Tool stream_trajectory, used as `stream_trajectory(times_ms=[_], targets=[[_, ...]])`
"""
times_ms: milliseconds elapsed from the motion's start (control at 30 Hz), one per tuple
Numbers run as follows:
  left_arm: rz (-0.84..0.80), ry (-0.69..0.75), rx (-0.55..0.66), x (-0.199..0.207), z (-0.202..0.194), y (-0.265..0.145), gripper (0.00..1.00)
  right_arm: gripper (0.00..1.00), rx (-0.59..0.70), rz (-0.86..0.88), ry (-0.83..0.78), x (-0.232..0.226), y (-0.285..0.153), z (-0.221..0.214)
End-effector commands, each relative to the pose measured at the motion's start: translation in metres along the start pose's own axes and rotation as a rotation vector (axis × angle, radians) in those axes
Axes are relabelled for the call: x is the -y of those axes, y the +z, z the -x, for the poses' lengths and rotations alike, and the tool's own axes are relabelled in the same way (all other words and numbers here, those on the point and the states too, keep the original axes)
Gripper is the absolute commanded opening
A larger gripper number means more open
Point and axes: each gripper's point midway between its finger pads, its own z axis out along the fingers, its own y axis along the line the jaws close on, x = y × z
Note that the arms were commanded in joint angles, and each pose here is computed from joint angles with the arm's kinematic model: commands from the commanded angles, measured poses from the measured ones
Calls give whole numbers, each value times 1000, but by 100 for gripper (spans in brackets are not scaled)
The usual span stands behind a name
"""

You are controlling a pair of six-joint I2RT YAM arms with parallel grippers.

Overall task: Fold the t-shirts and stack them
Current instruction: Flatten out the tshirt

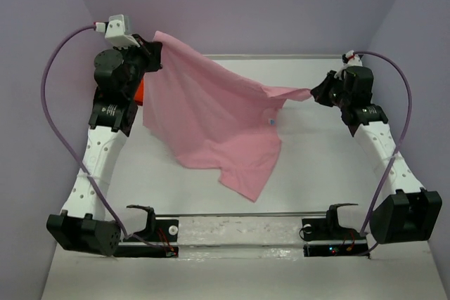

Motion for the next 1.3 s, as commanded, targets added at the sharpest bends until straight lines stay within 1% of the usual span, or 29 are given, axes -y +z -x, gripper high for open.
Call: stream_trajectory(times_ms=[0,167,267,467,567,600,733,767,833,867,967,1000,1100,1167,1267], targets=[[4,44,-5,6,16,-17,0,0,54,42,-19,-15,-18,20],[-22,41,54,20,44,-49,0,0,156,69,-40,-31,-52,51],[-32,40,114,30,68,-77,0,0,196,90,-51,-42,-71,67],[-52,34,165,44,96,-111,0,0,235,124,-63,-58,-100,86],[-75,21,183,52,107,-124,0,0,276,139,-80,-66,-119,100],[-91,9,197,58,113,-135,0,0,299,146,-87,-71,-132,106],[-131,-36,232,68,120,-166,0,0,352,150,-111,-77,-165,116],[-155,-47,234,73,119,-173,0,0,380,157,-117,-81,-180,121],[-185,-75,253,78,120,-190,0,0,407,163,-122,-85,-196,126],[-199,-80,261,81,121,-196,0,0,440,177,-127,-90,-212,130],[-233,-93,292,88,126,-217,0,0,492,207,-120,-98,-238,135],[-244,-98,305,90,128,-225,0,0,521,219,-127,-103,-254,138],[-278,-115,301,97,128,-233,0,0,530,220,-138,-106,-267,141],[-283,-122,303,98,131,-232,0,0,558,222,-146,-111,-279,152],[-276,-118,295,100,141,-213,0,0,570,210,-139,-116,-273,175]])
